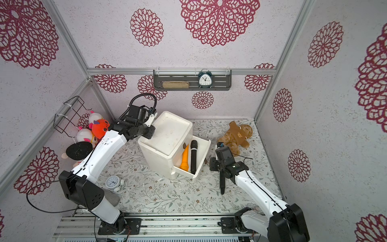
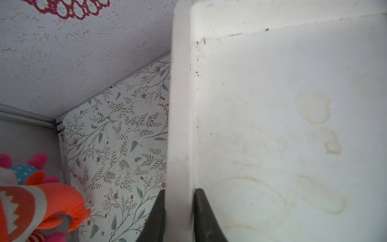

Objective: Take the microphone out of the drawer
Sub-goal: Open the drawer in the storage box, then pick up the microphone from the drawer.

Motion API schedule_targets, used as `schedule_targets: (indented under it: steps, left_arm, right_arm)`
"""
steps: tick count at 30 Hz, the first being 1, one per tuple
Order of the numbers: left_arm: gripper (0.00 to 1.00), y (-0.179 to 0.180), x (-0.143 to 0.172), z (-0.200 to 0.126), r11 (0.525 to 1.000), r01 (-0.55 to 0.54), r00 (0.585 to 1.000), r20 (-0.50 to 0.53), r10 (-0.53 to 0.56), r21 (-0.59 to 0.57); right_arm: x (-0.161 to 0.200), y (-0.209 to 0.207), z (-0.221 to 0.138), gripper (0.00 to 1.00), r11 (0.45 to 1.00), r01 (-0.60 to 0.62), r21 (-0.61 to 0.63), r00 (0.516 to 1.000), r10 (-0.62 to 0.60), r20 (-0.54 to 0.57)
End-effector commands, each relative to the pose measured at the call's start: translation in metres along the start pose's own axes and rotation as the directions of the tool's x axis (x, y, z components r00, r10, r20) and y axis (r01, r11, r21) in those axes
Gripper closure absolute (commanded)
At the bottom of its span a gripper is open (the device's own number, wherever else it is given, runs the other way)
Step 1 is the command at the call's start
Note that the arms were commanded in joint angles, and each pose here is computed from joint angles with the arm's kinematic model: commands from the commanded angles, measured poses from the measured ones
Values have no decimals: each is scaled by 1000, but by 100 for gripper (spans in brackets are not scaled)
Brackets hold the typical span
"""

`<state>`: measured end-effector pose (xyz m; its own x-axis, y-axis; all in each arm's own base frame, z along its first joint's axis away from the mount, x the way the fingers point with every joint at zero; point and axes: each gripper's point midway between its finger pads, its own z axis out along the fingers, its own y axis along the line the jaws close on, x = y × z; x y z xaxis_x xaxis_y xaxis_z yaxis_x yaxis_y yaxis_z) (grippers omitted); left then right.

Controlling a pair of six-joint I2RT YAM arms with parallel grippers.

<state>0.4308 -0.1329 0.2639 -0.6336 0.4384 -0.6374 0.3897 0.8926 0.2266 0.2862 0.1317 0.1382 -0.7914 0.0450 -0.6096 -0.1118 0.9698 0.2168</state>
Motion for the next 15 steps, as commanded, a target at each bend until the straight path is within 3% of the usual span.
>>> schedule_targets:
  steps: [1, 15]
  left_arm:
    - [99, 9, 42, 28, 995, -78, 982, -178, 65, -64]
    - [99, 8, 40, 27, 996, -73, 984, -168, 63, -53]
  right_arm:
    - [-24, -1, -24, 41, 999, 39, 32, 997, -41, 59]
    - [-93, 50, -31, 14, 984, 154, -84, 987, -150, 54]
